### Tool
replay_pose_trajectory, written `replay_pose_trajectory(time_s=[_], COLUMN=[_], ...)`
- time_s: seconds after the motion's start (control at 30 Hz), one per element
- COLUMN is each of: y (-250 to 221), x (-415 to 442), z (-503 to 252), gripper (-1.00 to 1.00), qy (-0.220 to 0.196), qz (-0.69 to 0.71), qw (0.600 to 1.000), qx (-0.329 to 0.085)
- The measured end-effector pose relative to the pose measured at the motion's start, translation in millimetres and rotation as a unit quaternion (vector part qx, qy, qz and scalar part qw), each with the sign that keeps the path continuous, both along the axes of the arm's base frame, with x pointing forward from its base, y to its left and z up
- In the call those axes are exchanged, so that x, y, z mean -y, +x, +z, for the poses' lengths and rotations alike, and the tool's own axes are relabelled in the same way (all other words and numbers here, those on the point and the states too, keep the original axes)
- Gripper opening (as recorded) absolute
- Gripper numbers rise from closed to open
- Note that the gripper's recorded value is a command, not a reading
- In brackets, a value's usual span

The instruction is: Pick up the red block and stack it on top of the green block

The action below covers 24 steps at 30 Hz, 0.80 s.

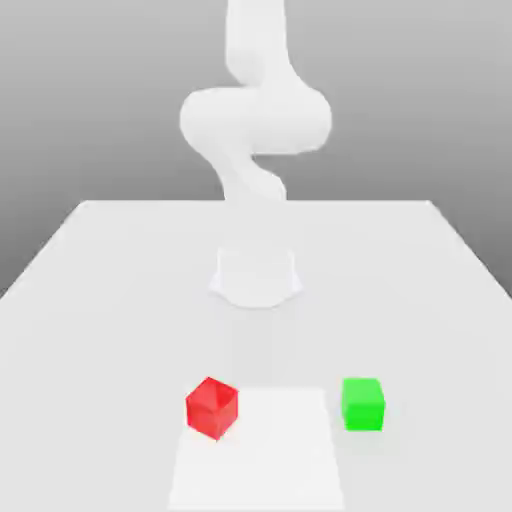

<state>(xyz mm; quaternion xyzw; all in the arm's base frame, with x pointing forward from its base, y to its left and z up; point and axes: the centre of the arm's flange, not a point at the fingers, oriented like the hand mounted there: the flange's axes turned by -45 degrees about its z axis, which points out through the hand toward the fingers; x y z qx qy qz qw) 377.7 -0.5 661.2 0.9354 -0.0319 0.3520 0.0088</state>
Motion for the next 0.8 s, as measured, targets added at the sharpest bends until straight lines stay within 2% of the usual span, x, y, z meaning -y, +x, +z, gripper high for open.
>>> replay_pose_trajectory(time_s=[0.13, 0.27, 0.4, 0.57, 0.63, 0.8], y=[42.5, 59.7, 52.6, 9.6, -4.5, -7.1], x=[10.4, 27.5, 45.2, 57.5, 58.3, 57.9], z=[-99.0, -198.8, -299.3, -418.6, -447.9, -489.9], gripper=[0.0, 0.0, 0.0, 0.0, 0.0, 0.0], qy=[0.005, 0.019, 0.043, 0.089, 0.102, 0.107], qz=[-0.051, -0.1, -0.148, -0.208, -0.222, -0.227], qw=[0.996, 0.984, 0.964, 0.924, 0.912, 0.909], qx=[-0.075, -0.147, -0.218, -0.309, -0.329, -0.334])
